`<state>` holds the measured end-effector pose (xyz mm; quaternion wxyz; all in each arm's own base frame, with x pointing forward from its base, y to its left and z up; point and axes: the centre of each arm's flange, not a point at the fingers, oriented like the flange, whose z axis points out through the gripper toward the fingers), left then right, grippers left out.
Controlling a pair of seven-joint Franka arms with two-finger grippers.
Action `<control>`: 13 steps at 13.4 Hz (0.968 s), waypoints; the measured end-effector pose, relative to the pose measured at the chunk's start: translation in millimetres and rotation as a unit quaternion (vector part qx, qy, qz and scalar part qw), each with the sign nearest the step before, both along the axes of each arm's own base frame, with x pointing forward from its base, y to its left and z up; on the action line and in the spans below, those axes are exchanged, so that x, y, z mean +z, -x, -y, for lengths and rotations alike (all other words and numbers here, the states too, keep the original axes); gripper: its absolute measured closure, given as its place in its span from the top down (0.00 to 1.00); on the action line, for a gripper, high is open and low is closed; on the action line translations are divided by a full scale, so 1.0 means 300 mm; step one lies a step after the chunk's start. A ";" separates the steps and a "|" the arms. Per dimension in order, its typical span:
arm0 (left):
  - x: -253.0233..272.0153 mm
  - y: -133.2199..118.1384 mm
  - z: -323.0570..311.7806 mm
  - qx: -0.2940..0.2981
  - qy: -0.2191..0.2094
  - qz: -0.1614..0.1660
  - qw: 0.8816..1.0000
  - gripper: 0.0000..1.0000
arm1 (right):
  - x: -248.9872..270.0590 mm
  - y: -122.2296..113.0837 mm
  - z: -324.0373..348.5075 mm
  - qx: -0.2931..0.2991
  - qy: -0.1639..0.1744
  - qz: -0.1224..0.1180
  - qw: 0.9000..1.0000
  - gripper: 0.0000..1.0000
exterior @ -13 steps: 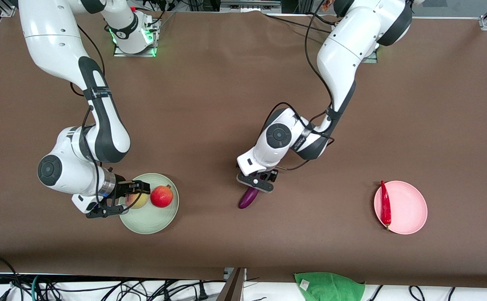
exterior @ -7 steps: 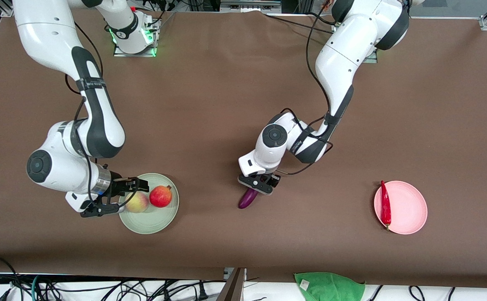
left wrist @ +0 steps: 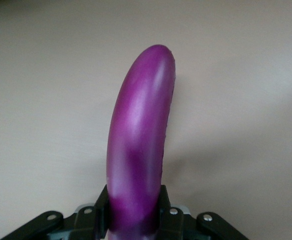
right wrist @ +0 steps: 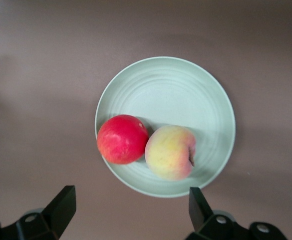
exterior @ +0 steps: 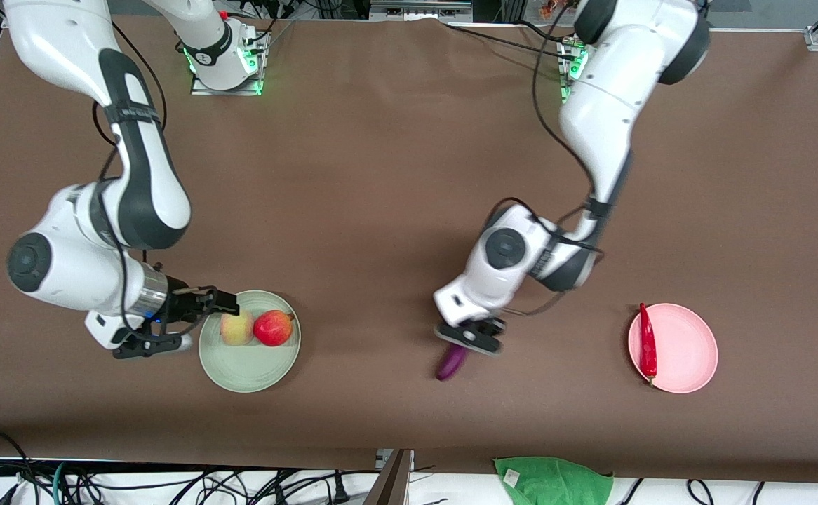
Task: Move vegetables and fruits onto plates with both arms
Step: 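Carry the eggplant to the pink plate while the right gripper withdraws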
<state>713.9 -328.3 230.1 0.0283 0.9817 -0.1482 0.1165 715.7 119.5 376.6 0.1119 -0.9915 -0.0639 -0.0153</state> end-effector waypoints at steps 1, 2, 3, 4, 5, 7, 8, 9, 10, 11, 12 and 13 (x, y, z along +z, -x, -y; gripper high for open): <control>0.058 -0.056 -0.135 -0.004 0.005 -0.008 1.000 0.38 | 0.063 0.013 0.021 -0.002 0.002 -0.001 1.000 1.00; 0.110 -0.104 -0.278 -0.015 0.015 -0.016 1.000 0.37 | 0.134 0.032 0.042 -0.006 0.010 -0.001 1.000 1.00; 0.147 -0.140 -0.420 -0.029 0.019 -0.023 0.999 0.36 | 0.205 0.055 0.059 -0.009 0.024 -0.004 1.000 1.00; 0.167 -0.164 -0.561 -0.045 0.015 -0.031 0.998 0.36 | 0.277 0.085 0.068 -0.009 0.038 -0.007 0.999 1.00; 0.170 -0.181 -0.698 -0.063 0.009 -0.036 0.997 0.36 | 0.351 0.119 0.076 -0.007 0.050 -0.010 0.999 1.00; 0.141 -0.193 -0.933 -0.104 -0.003 -0.040 0.994 0.36 | 0.482 0.196 0.096 -0.003 0.063 -0.014 0.998 1.00; 0.119 -0.189 -1.026 -0.117 -0.007 -0.044 0.992 0.36 | 0.534 0.240 0.110 -0.001 0.068 -0.016 0.998 1.00; 0.100 -0.182 -1.109 -0.126 -0.009 -0.046 0.991 0.36 | 0.572 0.288 0.130 0.000 0.079 -0.015 0.997 1.00; 0.090 -0.177 -1.185 -0.139 -0.013 -0.046 0.989 0.36 | 0.595 0.334 0.153 0.001 0.093 -0.014 0.996 1.00; 0.087 -0.172 -1.253 -0.152 -0.016 -0.045 0.987 0.36 | 0.606 0.368 0.169 0.002 0.103 -0.015 0.995 1.00; 0.083 -0.166 -1.312 -0.161 -0.018 -0.043 0.986 0.36 | 0.612 0.390 0.178 0.002 0.108 -0.015 0.994 1.00; 0.074 -0.157 -1.356 -0.165 -0.018 -0.045 0.985 0.36 | 0.615 0.398 0.181 0.002 0.109 -0.015 0.994 1.00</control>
